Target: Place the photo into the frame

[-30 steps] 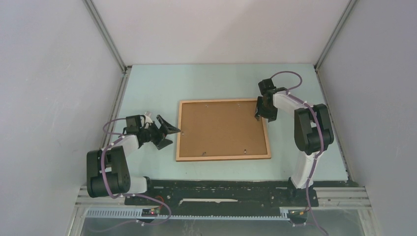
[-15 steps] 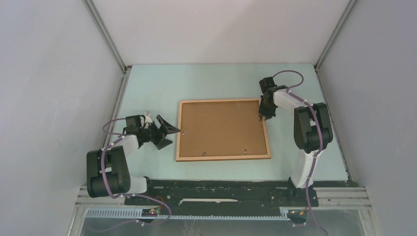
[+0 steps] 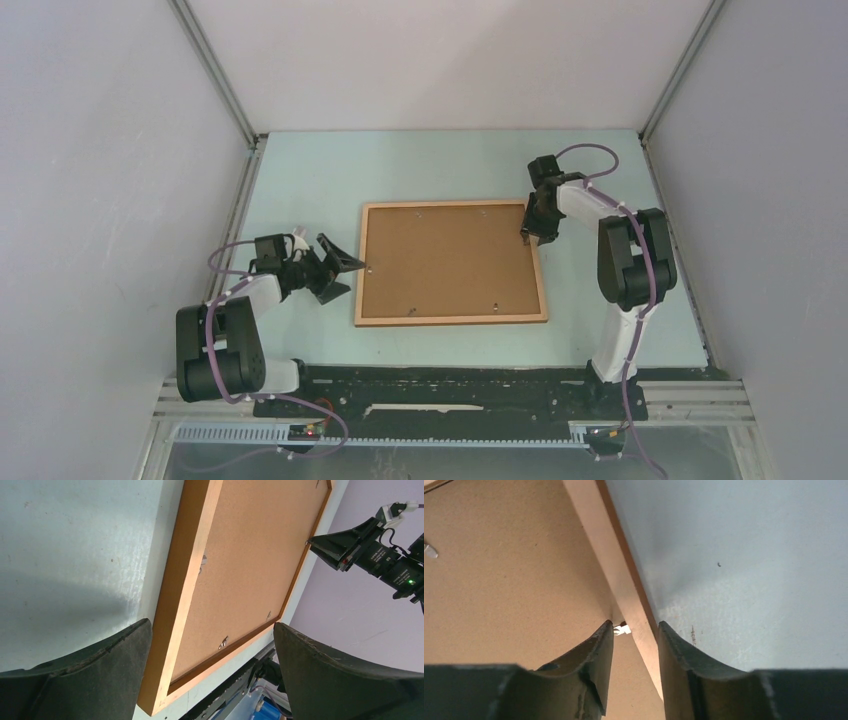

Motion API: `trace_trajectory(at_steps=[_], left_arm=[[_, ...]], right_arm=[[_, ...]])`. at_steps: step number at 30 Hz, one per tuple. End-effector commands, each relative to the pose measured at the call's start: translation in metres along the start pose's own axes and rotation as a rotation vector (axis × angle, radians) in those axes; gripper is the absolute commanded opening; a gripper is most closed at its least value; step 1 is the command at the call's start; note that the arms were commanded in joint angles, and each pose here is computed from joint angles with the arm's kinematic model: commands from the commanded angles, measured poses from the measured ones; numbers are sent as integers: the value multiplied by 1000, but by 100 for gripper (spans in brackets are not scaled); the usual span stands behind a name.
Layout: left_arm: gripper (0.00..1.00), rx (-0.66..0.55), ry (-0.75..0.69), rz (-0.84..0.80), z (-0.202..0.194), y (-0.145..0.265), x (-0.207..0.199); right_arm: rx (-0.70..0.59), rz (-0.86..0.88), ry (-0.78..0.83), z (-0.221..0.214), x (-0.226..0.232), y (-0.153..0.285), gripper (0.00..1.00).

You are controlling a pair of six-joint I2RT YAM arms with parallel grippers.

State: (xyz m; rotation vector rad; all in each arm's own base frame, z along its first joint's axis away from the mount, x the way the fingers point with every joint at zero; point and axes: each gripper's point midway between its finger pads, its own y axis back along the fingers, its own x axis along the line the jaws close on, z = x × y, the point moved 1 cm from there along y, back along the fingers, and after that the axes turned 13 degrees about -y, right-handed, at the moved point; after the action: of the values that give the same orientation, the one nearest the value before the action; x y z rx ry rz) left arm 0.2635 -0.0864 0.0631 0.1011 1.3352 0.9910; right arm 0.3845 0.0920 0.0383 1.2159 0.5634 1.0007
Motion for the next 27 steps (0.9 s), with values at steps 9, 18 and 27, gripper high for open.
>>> trace_trajectory(at_steps=[9,18,27], left_arm=[[100,21,26,-53,-8,-3,-5],[100,136,-28,-106,-47,-12,-35],[100,259,-46,-173,-95,-2,-63]], right_arm=[[9,63,1,-10,5,12,65],[-55,152,53,-1,51,-10,64],[-151,294,168,51,136,-4,65]])
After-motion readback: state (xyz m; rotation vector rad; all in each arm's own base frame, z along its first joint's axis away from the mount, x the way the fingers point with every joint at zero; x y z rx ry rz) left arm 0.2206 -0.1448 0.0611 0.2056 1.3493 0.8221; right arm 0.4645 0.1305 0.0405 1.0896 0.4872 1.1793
